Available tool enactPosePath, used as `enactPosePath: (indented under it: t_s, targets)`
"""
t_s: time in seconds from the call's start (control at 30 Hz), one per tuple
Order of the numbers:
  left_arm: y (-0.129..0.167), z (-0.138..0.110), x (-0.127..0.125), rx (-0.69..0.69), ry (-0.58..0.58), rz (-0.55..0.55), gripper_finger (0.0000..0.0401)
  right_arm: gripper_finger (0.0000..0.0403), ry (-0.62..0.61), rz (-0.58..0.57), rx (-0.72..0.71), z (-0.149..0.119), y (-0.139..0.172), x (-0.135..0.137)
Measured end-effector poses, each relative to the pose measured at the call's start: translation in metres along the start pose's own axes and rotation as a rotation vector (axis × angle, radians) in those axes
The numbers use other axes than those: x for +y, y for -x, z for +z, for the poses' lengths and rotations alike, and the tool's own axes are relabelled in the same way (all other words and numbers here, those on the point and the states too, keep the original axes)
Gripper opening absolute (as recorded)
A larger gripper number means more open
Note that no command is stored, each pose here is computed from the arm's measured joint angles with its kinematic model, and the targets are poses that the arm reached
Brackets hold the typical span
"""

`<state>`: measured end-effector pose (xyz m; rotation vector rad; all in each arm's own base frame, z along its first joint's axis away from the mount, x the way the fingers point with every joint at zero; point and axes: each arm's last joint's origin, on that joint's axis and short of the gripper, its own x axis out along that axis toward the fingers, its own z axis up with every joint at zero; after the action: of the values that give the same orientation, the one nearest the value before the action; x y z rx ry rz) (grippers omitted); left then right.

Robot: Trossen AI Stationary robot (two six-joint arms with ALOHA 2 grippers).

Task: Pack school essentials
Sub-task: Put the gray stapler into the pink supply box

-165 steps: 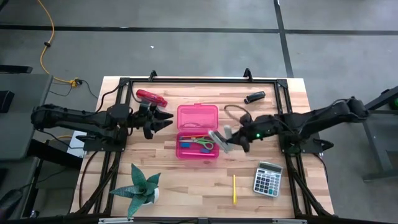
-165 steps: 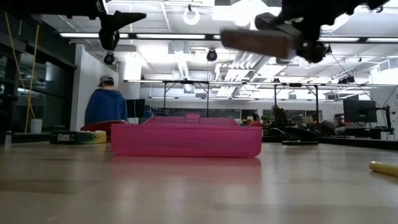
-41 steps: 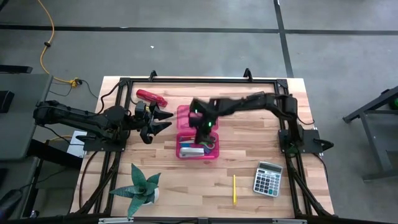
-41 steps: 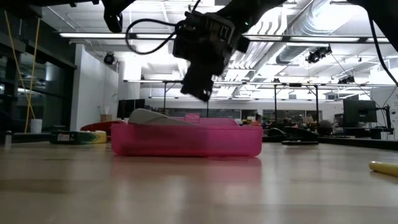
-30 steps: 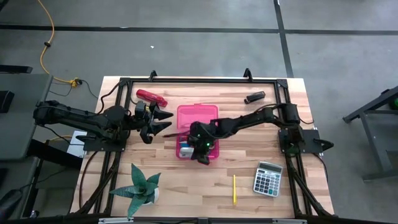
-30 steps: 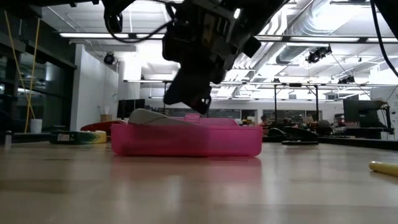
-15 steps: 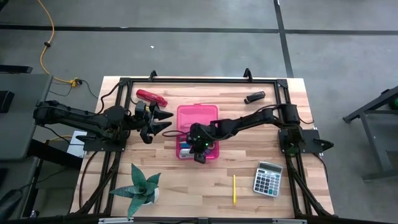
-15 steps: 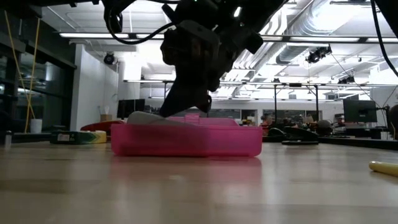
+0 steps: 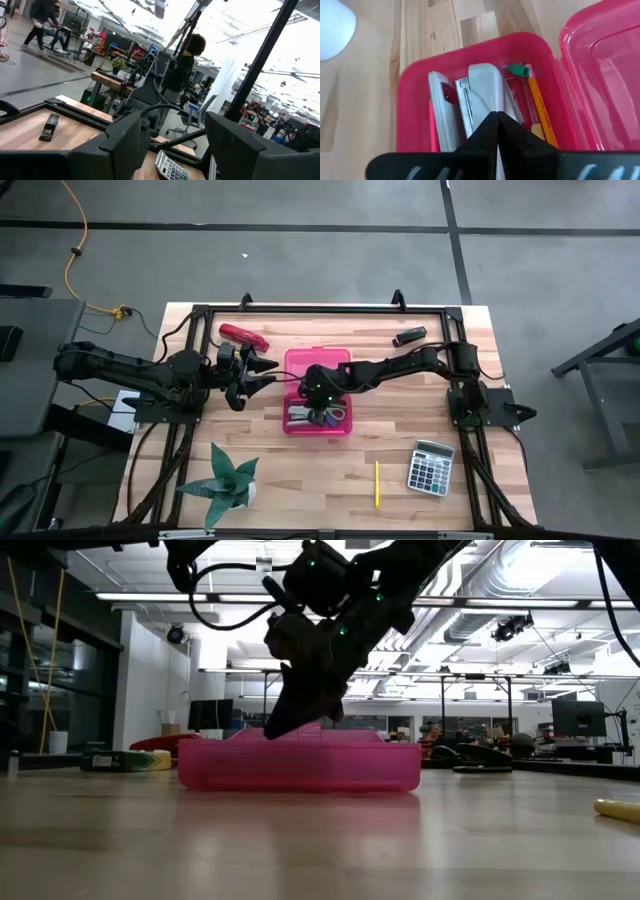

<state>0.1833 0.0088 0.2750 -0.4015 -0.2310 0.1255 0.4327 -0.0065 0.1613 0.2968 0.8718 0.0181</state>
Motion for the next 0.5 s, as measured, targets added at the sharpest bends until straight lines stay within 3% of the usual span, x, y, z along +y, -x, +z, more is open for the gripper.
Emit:
enactPosePath:
  t_s: [0.27, 0.5]
  targets:
    - [0.0, 0.0, 0.0, 0.0, -0.002, 0.0, 0.0209, 0.0, 0.023, -0.022, 0.026, 0.007, 0.03, -0.01]
    - [0.0, 0.0, 0.0, 0.001, -0.002, 0.0, 0.0209, 0.0, -0.076, -0.023, 0.143, -0.05, 0.039, -0.018]
